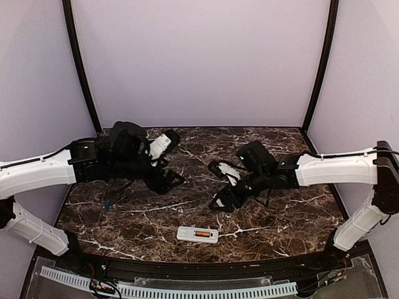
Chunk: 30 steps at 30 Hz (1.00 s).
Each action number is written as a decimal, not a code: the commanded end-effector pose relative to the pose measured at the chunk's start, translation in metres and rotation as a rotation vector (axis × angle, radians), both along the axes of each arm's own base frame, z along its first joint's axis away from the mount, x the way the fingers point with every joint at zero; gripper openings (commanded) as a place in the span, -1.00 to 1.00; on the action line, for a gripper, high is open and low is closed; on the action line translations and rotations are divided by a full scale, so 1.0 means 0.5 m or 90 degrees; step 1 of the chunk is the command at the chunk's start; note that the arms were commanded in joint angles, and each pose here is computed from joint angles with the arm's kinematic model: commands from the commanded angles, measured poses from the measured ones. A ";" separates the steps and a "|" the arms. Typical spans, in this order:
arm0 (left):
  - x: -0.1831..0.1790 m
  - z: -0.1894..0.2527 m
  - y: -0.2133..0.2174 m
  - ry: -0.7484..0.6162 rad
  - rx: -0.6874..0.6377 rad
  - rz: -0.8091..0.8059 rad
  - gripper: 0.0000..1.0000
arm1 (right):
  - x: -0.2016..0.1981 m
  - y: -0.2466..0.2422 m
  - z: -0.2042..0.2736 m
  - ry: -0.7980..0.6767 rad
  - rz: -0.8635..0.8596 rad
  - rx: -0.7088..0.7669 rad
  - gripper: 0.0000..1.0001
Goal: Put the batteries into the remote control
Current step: Load the battery into the battery compartment, then press the battery in the battery compartment.
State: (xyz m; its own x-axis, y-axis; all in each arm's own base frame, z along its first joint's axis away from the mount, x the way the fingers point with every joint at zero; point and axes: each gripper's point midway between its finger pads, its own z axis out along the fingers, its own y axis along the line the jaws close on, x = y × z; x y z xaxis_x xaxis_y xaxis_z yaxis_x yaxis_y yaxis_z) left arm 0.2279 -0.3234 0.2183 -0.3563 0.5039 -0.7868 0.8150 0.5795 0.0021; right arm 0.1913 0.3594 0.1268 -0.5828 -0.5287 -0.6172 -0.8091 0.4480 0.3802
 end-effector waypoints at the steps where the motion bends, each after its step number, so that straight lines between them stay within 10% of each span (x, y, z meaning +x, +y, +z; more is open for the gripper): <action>1: 0.071 -0.018 0.179 0.080 -0.085 0.350 0.78 | -0.050 0.038 -0.049 -0.071 0.151 -0.100 0.40; 6: 0.078 -0.033 0.311 0.078 -0.120 0.513 0.82 | -0.070 0.051 -0.112 -0.070 0.229 -0.197 0.26; 30: 0.087 -0.037 0.354 0.028 -0.087 0.521 0.81 | -0.086 0.082 -0.192 -0.055 0.302 -0.243 -0.09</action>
State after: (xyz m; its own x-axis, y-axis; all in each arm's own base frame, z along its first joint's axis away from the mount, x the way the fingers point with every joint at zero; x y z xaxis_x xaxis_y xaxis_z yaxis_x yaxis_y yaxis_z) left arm 0.2710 -0.1543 0.2015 -0.6098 -0.0454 -0.7912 0.1401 0.9764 -0.1641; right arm 0.1502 0.3952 0.0349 -0.2166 -0.9017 -0.3743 -0.9684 0.1499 0.1995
